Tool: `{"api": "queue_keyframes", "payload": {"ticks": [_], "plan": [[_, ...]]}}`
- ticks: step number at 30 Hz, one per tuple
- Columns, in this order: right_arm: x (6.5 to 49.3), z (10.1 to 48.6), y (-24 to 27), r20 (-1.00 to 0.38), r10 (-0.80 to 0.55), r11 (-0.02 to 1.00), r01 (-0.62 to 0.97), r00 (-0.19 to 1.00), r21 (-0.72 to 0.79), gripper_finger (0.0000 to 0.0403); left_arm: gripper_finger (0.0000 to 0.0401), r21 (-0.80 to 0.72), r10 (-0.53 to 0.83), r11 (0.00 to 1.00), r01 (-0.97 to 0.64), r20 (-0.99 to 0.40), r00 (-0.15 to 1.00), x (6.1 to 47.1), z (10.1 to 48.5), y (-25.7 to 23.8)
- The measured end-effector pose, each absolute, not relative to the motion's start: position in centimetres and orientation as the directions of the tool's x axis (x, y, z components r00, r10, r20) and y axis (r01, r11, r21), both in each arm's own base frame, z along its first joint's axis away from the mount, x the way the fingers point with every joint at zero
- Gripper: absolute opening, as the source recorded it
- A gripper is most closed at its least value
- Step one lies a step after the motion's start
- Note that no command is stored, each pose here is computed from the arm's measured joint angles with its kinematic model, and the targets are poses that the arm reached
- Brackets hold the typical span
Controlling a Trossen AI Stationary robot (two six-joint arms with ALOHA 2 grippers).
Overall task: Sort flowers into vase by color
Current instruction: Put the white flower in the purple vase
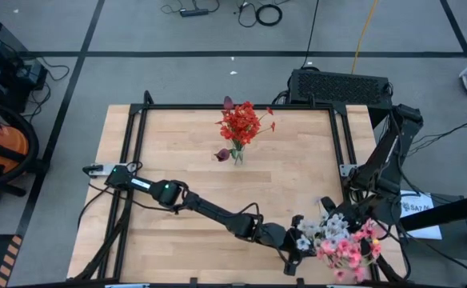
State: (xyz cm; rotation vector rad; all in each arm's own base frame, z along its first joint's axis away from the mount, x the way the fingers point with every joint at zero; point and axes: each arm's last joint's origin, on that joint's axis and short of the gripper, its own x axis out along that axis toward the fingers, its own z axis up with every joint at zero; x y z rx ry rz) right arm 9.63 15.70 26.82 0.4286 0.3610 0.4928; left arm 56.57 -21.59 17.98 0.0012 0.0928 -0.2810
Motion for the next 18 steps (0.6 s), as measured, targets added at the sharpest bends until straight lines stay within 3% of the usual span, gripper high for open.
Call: {"api": "queue_keyframes", "payload": {"ticks": [14,18], "plan": [[11.0,26.1,16.4,-0.246,0.48,0.829,-0.344,0.842,0.441,0.016,0.0109,-0.008,-0.282,0.959,0.284,-0.146,0.948,56.5,17.7,-21.5],[10.9,26.2,16.2,-0.236,0.471,0.833,-0.341,0.85,0.437,0.016,0.0109,0.002,-0.273,0.96,0.281,-0.233,0.933,56.0,19.0,-21.2]]}}
